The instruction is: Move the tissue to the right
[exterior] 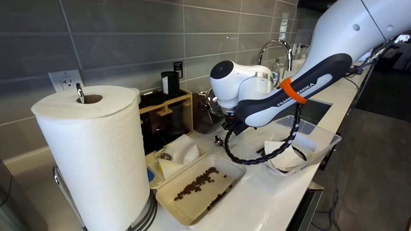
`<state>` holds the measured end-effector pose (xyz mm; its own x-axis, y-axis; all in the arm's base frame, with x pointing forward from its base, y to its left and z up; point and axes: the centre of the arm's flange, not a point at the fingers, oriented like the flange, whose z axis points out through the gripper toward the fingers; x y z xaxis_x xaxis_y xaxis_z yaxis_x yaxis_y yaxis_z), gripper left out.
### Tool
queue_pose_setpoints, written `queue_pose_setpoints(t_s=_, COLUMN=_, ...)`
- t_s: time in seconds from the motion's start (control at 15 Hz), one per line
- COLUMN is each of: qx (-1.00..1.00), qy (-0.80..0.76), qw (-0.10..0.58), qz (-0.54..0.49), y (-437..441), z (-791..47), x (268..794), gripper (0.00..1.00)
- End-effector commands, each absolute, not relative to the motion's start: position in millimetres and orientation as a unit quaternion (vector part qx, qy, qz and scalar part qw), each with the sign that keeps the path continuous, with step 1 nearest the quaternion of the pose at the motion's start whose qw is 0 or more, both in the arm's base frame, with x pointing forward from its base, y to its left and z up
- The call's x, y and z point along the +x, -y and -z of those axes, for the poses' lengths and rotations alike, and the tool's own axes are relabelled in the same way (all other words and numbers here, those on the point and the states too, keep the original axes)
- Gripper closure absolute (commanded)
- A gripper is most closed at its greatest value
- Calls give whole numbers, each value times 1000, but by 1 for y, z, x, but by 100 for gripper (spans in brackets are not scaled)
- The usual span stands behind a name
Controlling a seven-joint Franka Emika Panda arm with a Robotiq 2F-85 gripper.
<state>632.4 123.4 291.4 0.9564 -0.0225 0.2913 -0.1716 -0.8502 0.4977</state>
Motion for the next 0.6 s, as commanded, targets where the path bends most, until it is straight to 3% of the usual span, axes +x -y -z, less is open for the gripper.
queue_pose_setpoints(t_s=0.0, qx=954, qy=46, qw=260, qz=-143, y=-132, z=-273, x=628, gripper=100)
queue_pose_setpoints(t_s=0.27, qx=955, qy=36, qw=256, qz=-144, y=-140, z=-273, x=628, gripper=100)
queue_pose_setpoints(t_s=0.33, qx=957, qy=37, qw=251, qz=-139, y=-141, z=-272, x=628, gripper=74)
queue_pose_setpoints(t_s=0.4, qx=957, qy=36, qw=252, qz=-141, y=-142, z=-273, x=628, gripper=73)
queue_pose_setpoints(t_s=0.53, qx=956, qy=39, qw=253, qz=-142, y=-139, z=-280, x=629, gripper=60)
